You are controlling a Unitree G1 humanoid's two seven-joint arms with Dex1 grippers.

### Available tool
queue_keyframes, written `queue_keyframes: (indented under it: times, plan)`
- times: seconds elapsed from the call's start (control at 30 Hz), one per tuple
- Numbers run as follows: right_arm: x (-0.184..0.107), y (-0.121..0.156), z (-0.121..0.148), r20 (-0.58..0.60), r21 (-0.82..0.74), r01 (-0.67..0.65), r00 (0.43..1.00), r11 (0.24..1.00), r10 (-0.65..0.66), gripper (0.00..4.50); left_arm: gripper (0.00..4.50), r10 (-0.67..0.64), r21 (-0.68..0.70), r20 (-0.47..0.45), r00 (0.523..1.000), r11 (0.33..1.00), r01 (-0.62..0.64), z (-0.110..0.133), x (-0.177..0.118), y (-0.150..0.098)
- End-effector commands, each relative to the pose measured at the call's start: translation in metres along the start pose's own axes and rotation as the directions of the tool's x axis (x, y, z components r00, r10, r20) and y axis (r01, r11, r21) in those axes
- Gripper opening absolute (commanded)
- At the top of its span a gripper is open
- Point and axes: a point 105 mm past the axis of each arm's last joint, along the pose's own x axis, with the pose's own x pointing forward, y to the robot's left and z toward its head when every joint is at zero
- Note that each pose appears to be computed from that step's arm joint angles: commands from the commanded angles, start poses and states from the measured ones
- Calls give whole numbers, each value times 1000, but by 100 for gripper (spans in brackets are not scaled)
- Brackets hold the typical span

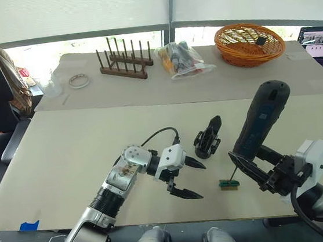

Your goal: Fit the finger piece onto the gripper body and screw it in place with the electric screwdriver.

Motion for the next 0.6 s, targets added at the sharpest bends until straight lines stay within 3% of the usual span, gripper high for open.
queue_keyframes:
  times: [0.03, 0.6]
  plan:
    - [0, 3, 12, 44, -36, -11, 999, 999, 13, 195, 450, -2, 38, 12, 1000, 999, 1, 8, 1, 2]
    - [0, 5, 11, 41, -35, -20, 999, 999, 22, 195, 450, 0, 40, 11, 1000, 999, -1, 8, 1, 2]
